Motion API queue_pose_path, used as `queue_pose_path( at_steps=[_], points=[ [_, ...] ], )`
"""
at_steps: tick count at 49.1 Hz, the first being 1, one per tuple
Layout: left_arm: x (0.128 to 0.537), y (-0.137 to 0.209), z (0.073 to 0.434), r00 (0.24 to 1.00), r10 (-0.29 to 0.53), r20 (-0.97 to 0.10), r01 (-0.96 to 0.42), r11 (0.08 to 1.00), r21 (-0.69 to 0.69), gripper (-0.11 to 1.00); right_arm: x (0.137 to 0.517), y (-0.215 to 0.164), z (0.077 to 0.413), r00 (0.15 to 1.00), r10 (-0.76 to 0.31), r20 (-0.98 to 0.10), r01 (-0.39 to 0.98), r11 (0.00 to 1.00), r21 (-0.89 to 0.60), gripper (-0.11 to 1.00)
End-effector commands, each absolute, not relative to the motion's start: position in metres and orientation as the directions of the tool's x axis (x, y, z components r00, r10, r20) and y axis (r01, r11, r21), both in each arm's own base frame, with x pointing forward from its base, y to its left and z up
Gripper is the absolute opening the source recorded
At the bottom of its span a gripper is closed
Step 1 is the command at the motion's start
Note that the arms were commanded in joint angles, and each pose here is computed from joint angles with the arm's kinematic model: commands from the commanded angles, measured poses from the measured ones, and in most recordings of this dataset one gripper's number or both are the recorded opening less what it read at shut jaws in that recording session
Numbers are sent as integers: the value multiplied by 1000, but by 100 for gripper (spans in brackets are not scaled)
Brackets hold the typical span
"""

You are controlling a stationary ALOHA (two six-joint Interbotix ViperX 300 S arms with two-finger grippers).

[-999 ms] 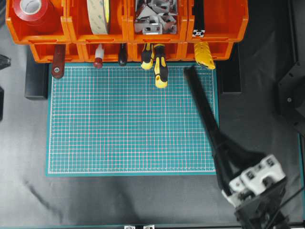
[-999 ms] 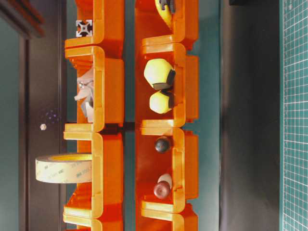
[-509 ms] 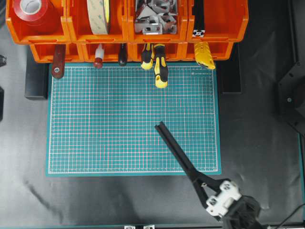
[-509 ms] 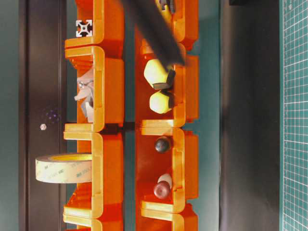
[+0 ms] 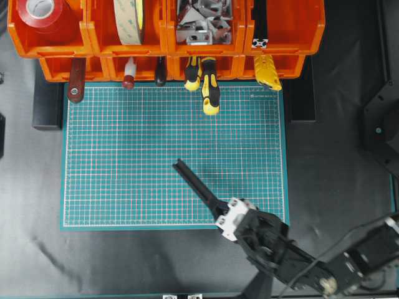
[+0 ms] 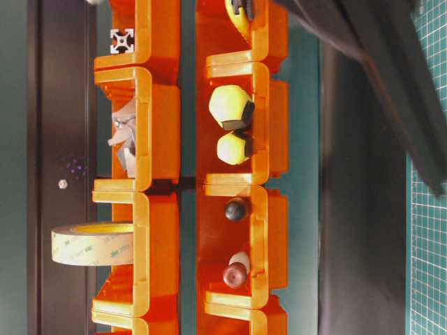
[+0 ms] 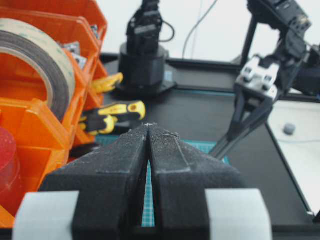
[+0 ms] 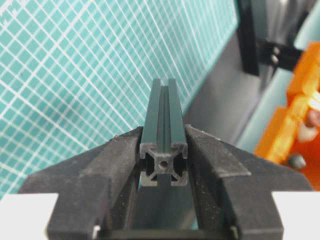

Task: Pick frame from container rack with right arm.
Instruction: 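Pull the bar out of the rack and swing it over the mat, then lower the held bar onto the green mat with the right gripper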

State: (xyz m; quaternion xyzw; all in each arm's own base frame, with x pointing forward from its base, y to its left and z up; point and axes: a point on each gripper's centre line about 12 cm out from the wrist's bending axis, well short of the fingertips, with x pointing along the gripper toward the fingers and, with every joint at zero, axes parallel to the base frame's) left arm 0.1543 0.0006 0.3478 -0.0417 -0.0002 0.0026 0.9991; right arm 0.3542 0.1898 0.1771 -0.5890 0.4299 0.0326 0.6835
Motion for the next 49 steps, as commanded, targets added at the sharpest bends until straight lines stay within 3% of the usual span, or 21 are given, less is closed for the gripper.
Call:
queue_pose_path(
  at_steps=[1,21,49],
  points=[
    [155,0,358,1000,3,22,-1,997,-82,0,366,183,180,645,-430,-632,-546,318,-775,25],
    [152,1,363,999,9,40,-6,997,-78,0,412,142,151,612,-412,-675,-609,300,-734,25],
    [153,1,363,999,8,40,-5,997,-81,0,401,145,136,569,-422,-706,-634,322,-703,25]
  ],
)
